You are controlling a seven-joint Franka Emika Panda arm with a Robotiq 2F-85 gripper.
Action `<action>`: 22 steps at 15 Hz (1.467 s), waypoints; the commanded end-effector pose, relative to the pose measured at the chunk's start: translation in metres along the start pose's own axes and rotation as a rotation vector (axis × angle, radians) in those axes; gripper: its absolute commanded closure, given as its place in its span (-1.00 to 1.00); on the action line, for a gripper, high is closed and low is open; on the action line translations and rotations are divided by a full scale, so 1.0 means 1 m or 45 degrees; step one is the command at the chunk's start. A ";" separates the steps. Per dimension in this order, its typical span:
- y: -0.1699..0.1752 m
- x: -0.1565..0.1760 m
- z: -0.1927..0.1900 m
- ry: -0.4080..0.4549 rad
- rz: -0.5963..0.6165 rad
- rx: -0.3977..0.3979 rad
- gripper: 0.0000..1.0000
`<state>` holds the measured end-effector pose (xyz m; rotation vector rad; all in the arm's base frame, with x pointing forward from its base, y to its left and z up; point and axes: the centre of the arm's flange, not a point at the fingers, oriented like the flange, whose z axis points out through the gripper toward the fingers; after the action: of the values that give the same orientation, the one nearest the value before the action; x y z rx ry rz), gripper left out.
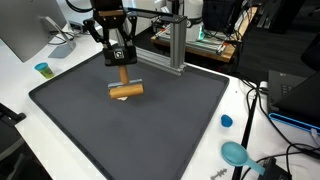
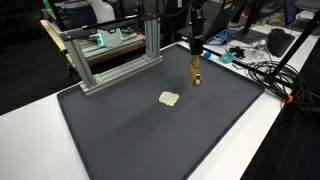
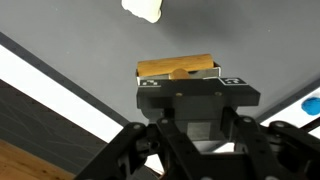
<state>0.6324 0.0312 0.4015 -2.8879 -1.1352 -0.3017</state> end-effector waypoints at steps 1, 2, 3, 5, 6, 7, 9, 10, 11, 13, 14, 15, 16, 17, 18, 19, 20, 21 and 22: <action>0.000 0.000 0.000 0.000 0.000 0.000 0.06; 0.000 0.000 0.000 0.000 0.000 0.000 0.56; -0.003 -0.002 -0.001 0.037 0.113 -0.028 0.56; -0.009 -0.008 -0.011 0.119 0.240 -0.065 0.56; -0.011 -0.010 -0.014 0.149 0.297 -0.082 0.56; -0.010 -0.011 -0.015 0.178 0.351 -0.104 0.56; -0.013 -0.014 -0.022 0.220 0.468 -0.153 0.56; -0.018 -0.016 -0.027 0.245 0.530 -0.163 0.56; -0.021 -0.018 -0.032 0.268 0.589 -0.188 0.56; -0.034 -0.025 -0.043 0.294 0.699 -0.262 0.56; -0.039 -0.030 -0.050 0.298 0.743 -0.313 0.56; -0.045 -0.036 -0.060 0.290 0.770 -0.371 0.56; -0.051 -0.041 -0.066 0.274 0.778 -0.409 0.56; -0.020 -0.026 -0.042 0.277 0.722 -0.310 0.06; -0.024 -0.033 -0.048 0.274 0.746 -0.344 0.06; -0.027 -0.038 -0.054 0.276 0.758 -0.358 0.06; -0.030 -0.041 -0.057 0.278 0.763 -0.364 0.06; -0.032 -0.042 -0.058 0.279 0.763 -0.364 0.06; -0.032 -0.043 -0.058 0.277 0.764 -0.363 0.06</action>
<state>0.5701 0.0210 0.4486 -3.1457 -0.1792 -0.7703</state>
